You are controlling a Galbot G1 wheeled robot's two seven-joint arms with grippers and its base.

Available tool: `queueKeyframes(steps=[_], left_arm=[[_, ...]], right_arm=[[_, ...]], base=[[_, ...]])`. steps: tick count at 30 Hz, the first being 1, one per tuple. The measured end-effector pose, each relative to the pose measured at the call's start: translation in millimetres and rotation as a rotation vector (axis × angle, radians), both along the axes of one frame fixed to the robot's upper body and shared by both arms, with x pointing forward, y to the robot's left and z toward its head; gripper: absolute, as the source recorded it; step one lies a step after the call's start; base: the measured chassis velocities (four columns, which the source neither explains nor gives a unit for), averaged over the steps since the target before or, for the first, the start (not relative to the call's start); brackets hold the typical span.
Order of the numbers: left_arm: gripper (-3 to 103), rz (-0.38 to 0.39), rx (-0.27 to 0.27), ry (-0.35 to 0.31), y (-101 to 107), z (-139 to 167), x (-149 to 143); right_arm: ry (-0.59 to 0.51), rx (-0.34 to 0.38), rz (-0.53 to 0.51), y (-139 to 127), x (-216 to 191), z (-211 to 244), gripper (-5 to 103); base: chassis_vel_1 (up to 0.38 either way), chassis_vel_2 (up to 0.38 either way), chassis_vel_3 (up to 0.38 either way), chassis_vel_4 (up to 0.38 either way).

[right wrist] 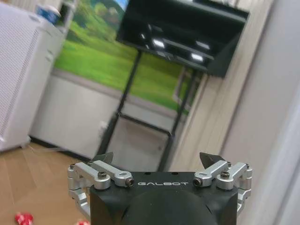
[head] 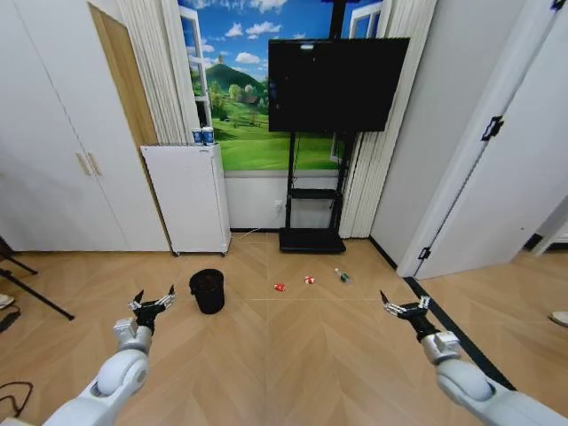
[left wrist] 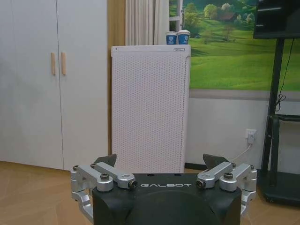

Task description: Pick up the trash bin and place the garbage on the floor into it.

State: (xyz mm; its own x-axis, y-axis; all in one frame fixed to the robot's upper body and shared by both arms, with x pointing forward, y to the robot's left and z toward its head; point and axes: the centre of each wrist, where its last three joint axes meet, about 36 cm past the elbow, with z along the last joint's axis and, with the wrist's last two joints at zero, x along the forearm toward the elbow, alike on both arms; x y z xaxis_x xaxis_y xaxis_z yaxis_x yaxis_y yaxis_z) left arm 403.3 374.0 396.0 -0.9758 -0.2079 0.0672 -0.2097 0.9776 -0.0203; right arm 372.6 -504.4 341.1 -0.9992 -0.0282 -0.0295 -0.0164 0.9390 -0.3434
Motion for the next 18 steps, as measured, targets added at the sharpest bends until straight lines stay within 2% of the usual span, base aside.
queueKeyframes(steps=[3,8,18], left_arm=[[100,0.001,-0.002,-0.001,-0.9,-0.5,-0.8],[100,0.012,-0.004,0.0,-3.4,-3.0,-1.9],[100,0.019,0.001,0.003,-4.2,-1.4,-1.4]], right_arm=[[0.021,0.021,-0.031,-3.4,-2.1,-4.4,100],[0.007,0.05,-0.095,9.1,3.2,-6.8,100],[-0.011,0.046,-0.091,15.7,8.6,0.6,100]], base=[[0.0,0.0,0.0,0.0],[0.0,0.0,0.0,0.0],[0.0,0.0,0.0,0.0]])
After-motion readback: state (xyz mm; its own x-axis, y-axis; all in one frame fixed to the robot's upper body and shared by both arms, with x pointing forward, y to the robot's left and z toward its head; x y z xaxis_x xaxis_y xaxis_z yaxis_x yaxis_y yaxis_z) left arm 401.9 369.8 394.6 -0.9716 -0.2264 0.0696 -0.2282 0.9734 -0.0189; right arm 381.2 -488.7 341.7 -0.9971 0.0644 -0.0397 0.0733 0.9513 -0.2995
